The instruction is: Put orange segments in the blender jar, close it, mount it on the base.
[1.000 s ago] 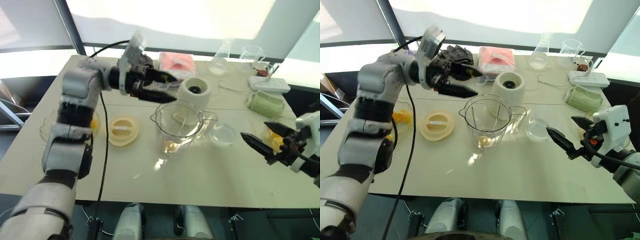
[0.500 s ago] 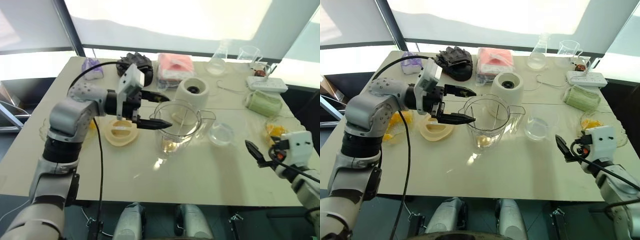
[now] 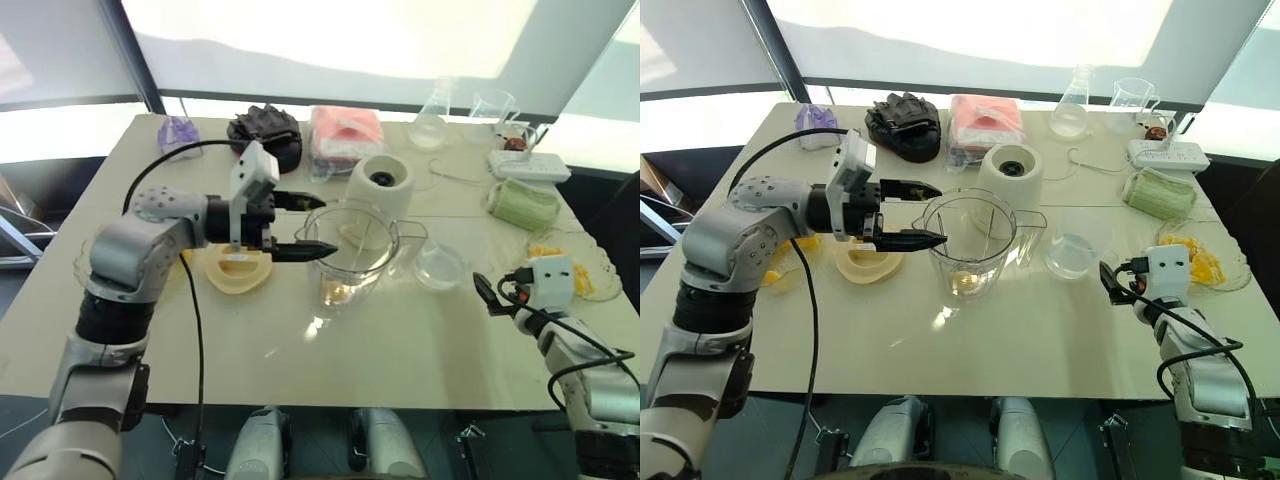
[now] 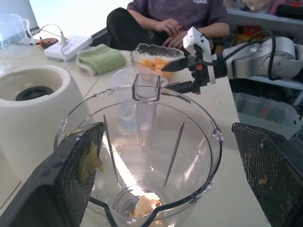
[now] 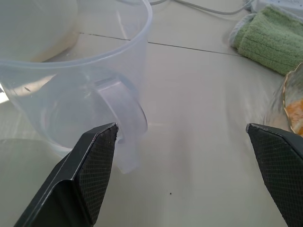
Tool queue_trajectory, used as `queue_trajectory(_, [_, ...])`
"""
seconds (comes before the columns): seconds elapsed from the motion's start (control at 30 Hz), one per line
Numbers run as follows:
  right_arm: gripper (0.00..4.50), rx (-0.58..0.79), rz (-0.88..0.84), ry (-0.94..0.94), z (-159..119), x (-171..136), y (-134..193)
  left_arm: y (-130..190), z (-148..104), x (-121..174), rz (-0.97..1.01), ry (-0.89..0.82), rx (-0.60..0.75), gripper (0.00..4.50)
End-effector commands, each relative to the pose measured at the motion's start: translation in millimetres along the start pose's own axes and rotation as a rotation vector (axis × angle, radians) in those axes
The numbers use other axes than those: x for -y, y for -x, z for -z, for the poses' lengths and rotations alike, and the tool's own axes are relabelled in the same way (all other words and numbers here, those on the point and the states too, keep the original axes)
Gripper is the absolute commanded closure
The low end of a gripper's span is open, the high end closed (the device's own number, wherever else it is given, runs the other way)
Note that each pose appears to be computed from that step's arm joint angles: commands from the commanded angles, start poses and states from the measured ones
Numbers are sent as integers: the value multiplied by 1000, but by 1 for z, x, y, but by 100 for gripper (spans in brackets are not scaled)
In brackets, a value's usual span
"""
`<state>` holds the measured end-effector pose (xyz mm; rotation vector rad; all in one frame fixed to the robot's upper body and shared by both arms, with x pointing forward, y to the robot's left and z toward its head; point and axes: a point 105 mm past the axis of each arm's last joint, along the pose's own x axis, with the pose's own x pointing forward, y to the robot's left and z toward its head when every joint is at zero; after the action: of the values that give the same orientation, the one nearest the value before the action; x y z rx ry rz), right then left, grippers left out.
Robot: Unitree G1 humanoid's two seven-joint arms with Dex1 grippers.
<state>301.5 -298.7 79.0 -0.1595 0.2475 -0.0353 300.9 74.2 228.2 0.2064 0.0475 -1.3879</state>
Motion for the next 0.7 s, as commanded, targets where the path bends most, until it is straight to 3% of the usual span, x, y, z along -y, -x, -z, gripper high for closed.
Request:
queue_trajectory(0.03, [0, 43, 24, 5, -7, -1, -6, 3, -10, 2, -15, -26, 29, 3])
queue_trajectory(0.27, [0, 48, 45, -5, -4, -11, -20, 3, -10, 1, -30, -23, 31, 3])
queue_trajectory(0.37, [123, 55, 66, 2, -4, -9, -23, 4, -10, 1, -32, -20, 31, 0])
queue_trajectory(0.57, [428, 58, 65, 17, -2, -13, -28, 6, -10, 0, -43, -6, 37, 0])
queue_trajectory(0.6, [447, 59, 63, 18, -2, -13, -29, 7, -10, 0, -45, -4, 38, 0])
queue_trajectory(0.7, [447, 66, 62, 22, -3, -15, -30, 9, -9, -1, -52, 3, 36, 0])
